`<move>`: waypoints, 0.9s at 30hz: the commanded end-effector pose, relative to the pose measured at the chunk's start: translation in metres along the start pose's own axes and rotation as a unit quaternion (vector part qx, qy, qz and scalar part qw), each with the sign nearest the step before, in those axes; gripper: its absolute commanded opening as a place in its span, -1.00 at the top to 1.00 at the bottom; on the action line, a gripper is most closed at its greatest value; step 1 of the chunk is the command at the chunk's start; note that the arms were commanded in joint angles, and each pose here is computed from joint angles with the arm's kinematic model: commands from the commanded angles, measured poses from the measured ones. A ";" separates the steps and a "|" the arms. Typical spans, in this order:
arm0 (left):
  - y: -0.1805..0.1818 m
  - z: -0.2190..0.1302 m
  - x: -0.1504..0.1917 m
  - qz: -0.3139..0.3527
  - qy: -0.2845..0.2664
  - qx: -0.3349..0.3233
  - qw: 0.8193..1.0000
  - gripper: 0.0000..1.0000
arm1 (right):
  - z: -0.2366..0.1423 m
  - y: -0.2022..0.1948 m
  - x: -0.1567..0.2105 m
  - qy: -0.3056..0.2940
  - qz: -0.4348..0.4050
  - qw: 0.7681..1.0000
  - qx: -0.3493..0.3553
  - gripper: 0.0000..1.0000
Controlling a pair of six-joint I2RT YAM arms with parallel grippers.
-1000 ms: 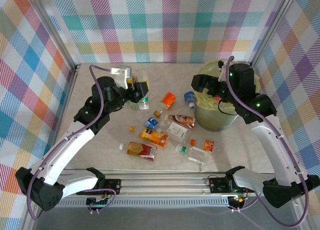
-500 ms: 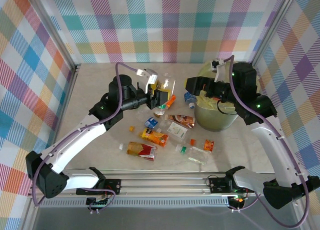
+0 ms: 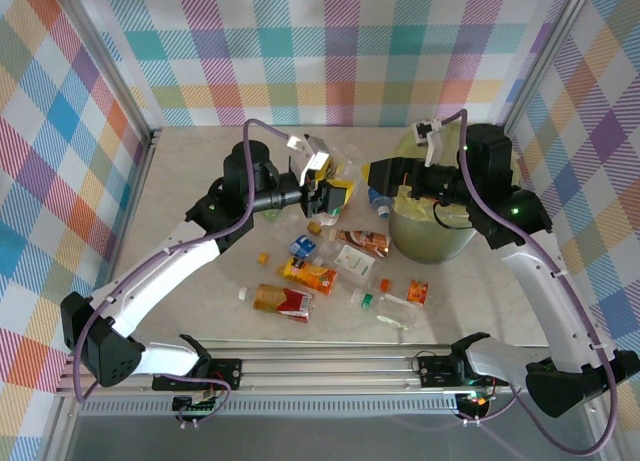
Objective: Put the plastic bottles in the bin
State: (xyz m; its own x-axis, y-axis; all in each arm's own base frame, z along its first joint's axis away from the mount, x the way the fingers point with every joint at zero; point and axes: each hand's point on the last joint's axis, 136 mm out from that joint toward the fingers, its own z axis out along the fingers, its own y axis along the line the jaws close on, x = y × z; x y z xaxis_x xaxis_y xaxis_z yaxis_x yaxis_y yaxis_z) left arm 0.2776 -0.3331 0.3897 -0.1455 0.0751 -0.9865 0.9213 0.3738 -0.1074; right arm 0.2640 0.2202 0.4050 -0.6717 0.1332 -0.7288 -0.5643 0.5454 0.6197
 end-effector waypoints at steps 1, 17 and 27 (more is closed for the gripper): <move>-0.012 0.004 -0.018 0.034 -0.020 0.026 0.999 0.27 | 0.004 0.008 0.000 0.008 -0.007 1.000 -0.026 -0.99; -0.020 0.019 -0.010 0.041 0.003 0.048 0.998 0.28 | 0.037 0.015 -0.007 0.025 -0.003 0.999 -0.022 -0.99; -0.021 0.020 -0.009 0.045 0.005 0.041 0.998 0.28 | 0.053 0.004 -0.012 0.019 0.022 1.000 -0.001 -0.48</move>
State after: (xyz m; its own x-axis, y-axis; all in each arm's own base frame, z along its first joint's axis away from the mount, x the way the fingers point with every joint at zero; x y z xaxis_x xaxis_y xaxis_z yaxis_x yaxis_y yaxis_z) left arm 0.2760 -0.3549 0.3797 -0.1219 0.1363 -0.9831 0.9434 0.3238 -0.0720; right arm 0.2878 0.2616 0.3904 -0.7260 0.0877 -0.6821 -0.5384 0.5447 0.6430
